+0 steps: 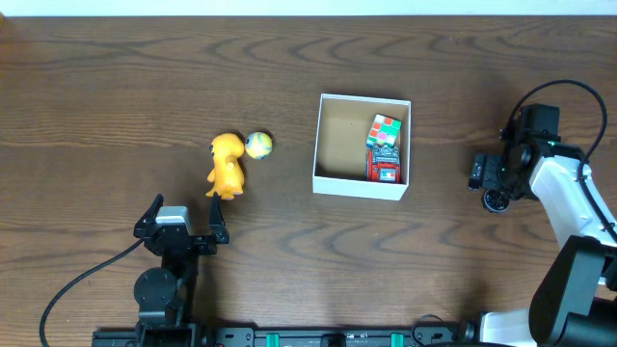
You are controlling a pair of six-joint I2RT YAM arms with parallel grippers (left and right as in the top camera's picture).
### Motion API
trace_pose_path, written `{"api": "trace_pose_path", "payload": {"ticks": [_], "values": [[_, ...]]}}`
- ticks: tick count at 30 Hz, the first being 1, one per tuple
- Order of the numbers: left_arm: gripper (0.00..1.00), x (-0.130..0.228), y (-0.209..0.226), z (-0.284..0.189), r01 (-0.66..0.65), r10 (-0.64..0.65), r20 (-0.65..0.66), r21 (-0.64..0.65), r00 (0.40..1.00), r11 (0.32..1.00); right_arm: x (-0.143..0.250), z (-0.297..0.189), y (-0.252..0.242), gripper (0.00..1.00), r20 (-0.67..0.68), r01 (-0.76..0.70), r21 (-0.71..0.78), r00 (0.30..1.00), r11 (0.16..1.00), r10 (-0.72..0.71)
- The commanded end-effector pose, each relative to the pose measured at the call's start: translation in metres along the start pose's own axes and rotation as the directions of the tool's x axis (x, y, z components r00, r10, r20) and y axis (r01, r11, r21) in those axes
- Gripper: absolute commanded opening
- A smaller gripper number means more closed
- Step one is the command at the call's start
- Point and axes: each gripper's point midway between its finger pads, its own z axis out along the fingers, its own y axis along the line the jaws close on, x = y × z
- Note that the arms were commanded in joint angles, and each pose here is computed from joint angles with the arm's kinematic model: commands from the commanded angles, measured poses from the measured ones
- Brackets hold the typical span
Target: Pack container
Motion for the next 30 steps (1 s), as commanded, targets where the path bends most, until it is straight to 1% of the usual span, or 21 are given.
{"api": "trace_pose_path", "payload": {"ticks": [1,7,15,21,24,30], "values": [[0.98,0.017,0.004,0.001,-0.007,0.006,-0.054,-0.018,0.999,1.0,0.004,0.002,-0.003,0.96,-0.007,-0.025,0.011,1.0,1.0,0.025],[0.98,0.017,0.004,0.001,-0.007,0.006,-0.054,-0.018,0.999,1.0,0.006,0.004,-0.004,0.95,-0.011,-0.026,0.012,1.0,1.0,0.026],[0.98,0.017,0.004,0.001,-0.007,0.006,-0.054,-0.018,0.999,1.0,0.021,0.02,-0.005,0.95,-0.02,-0.008,0.025,1.0,1.0,0.008],[0.98,0.017,0.004,0.001,-0.007,0.006,-0.054,-0.018,0.999,1.0,0.023,0.025,-0.005,0.91,-0.008,0.012,0.024,1.0,1.0,-0.012],[0.98,0.017,0.004,0.001,-0.007,0.006,-0.054,-0.018,0.999,1.0,0.02,0.025,-0.005,0.87,0.003,0.033,0.025,0.999,0.999,-0.033],[0.98,0.017,0.004,0.001,-0.007,0.006,-0.054,-0.018,0.999,1.0,0.018,0.028,-0.015,0.86,0.016,-0.005,0.026,1.0,1.0,0.005]]}}
